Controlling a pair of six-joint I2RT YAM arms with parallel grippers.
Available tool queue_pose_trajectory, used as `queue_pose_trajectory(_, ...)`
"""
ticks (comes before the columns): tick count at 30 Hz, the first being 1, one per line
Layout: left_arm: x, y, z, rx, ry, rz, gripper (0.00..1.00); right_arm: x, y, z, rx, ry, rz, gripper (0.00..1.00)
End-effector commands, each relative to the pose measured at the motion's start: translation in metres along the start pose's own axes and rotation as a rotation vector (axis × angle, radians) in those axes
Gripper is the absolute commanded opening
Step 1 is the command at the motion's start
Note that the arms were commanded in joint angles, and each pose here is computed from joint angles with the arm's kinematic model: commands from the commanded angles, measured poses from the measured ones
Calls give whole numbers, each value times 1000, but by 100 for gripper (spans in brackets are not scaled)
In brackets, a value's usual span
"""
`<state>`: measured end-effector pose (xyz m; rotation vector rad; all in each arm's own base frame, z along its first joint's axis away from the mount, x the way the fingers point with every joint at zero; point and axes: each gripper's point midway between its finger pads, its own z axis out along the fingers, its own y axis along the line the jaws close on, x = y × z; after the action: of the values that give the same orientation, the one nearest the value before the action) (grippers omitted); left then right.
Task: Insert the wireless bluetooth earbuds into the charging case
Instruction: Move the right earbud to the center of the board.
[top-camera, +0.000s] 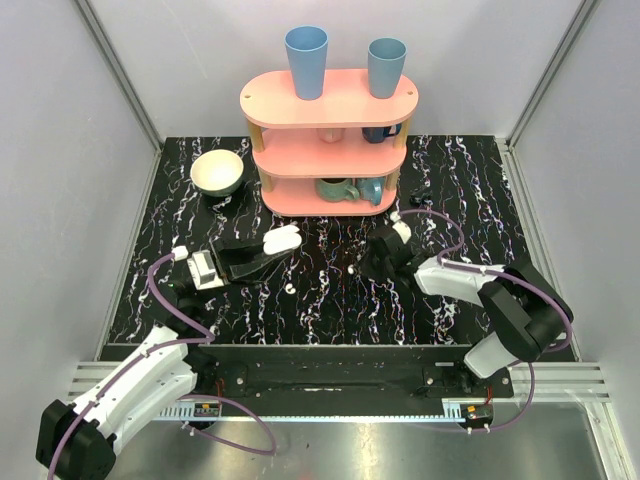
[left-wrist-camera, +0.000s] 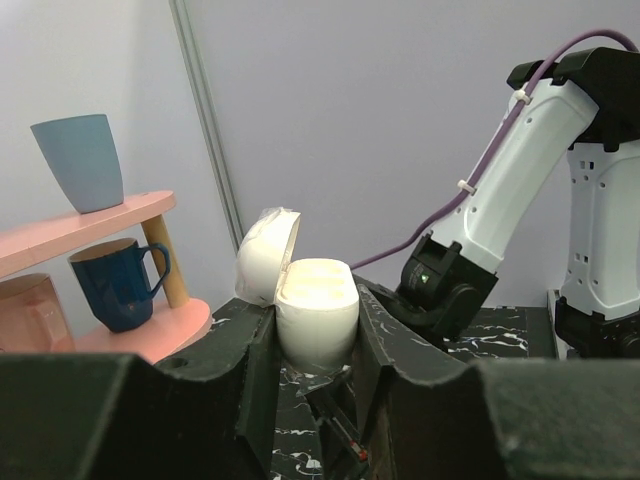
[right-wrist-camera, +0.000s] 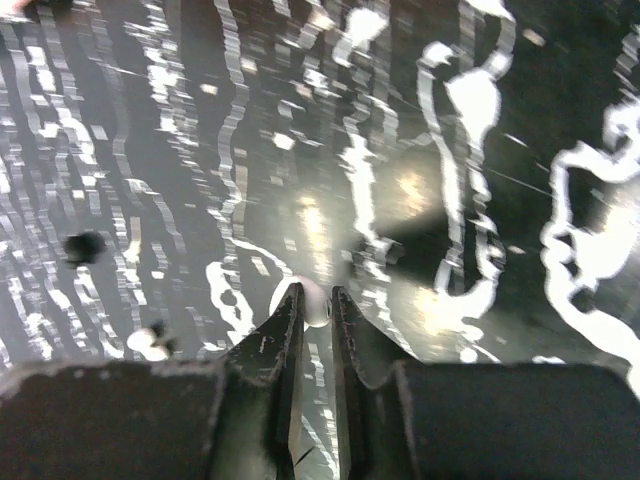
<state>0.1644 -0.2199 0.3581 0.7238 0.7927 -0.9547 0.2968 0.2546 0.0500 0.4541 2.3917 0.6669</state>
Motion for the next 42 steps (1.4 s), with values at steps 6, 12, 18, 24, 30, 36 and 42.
queue_pose_trajectory(6, -23, -5, 7, 40, -68, 36, 0, 15, -31, -1, 84, -9, 123, 19)
queue_pose_trajectory(12, -22, -5, 7, 41, -68, 33, 0, 25, -34, -2, 83, 33, 106, 39)
queue_pose_trajectory(18, -20, -5, 7, 41, -63, 33, 0, 20, -43, -20, 115, 25, 29, 52)
queue_pose_trajectory(24, -21, -4, 8, 41, -63, 33, 0, -21, -20, -36, 47, -103, -191, 54)
queue_pose_trajectory(30, -22, -5, 9, 47, -65, 30, 0, -20, -17, -5, -9, 73, -359, 43)
queue_pose_trajectory(36, -23, -5, 8, 41, -63, 27, 0, -8, -8, 3, -103, 164, -447, 43)
queue_pose_trajectory(42, -23, -5, 8, 37, -61, 28, 0, 5, -6, 5, -153, 230, -489, 43)
